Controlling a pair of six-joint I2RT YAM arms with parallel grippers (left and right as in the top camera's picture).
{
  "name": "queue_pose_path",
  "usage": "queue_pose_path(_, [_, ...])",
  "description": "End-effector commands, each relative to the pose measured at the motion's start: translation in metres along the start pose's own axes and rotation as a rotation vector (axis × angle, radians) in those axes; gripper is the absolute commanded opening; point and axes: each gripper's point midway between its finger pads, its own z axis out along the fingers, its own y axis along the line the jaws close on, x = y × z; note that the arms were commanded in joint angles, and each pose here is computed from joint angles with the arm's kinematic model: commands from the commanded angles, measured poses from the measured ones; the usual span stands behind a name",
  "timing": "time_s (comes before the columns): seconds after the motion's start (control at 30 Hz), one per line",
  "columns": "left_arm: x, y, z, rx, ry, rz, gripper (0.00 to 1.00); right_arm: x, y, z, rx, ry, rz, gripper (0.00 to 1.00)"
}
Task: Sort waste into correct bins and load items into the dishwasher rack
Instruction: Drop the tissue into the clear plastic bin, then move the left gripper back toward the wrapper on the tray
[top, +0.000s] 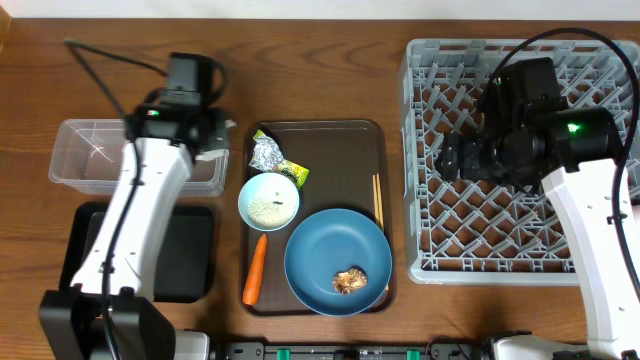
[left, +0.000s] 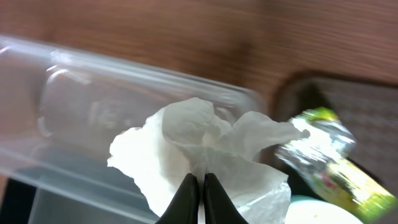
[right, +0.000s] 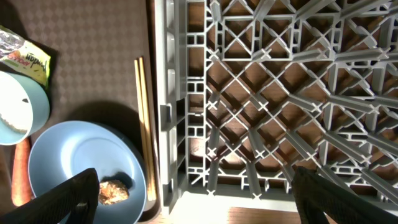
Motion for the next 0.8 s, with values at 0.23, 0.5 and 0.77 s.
queue_pose_path(0.23, [-0.003,0.035,0.012,-0.030,0.011,-0.158,0.77,0.001,0.000,0.001,0.007,-0.001,0.009,0.92])
queue_pose_path(0.5, [-0.008,-0.030,0.002,0.291,0.007,-0.050,0.64,0.001,0.000,0.001,0.007,-0.002,0.009,0.93])
queue_pose_path(0.77, [0.002,-0.095,-0.001,0.280,-0.034,0.174,0.64,0.001,0.000,0.001,0.007,-0.002,0.009,0.93])
